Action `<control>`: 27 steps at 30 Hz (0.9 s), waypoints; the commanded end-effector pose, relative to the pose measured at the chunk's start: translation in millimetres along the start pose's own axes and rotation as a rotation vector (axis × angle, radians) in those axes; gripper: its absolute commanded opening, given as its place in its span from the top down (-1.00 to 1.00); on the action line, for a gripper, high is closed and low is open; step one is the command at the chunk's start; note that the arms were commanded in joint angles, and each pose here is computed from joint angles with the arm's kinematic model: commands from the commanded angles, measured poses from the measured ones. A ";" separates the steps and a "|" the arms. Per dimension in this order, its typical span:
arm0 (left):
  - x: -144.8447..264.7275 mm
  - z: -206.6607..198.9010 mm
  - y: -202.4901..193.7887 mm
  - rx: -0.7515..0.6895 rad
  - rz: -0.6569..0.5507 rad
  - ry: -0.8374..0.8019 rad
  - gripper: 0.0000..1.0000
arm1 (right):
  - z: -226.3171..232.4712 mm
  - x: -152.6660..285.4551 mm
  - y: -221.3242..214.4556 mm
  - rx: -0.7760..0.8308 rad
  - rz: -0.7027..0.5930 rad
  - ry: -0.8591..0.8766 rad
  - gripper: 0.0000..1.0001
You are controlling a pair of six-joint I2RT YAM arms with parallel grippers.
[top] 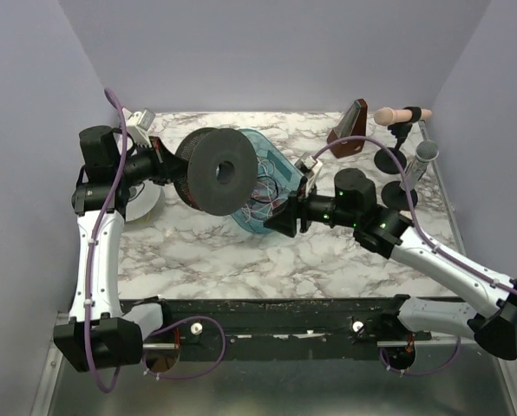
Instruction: Wrap the cables
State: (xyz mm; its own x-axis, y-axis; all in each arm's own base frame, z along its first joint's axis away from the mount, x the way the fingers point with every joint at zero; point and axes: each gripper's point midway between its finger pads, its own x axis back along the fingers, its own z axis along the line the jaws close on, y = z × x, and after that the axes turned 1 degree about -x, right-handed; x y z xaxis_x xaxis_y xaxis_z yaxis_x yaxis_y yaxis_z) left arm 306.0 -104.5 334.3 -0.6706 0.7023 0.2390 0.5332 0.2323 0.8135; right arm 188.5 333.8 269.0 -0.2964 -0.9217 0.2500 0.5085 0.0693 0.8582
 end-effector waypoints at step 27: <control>46.1 -5.8 -166.7 -0.206 0.528 -0.387 1.00 | 9.7 -33.8 12.9 0.267 0.087 0.236 -1.00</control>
State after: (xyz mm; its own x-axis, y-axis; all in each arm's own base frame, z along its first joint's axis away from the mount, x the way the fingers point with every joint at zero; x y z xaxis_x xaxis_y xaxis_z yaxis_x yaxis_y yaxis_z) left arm 216.7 -109.8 209.7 -0.1784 0.8644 0.4700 0.5270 -0.3195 0.7875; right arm 198.1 348.3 266.6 -0.1493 -0.9355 0.3202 0.4200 0.2332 0.8770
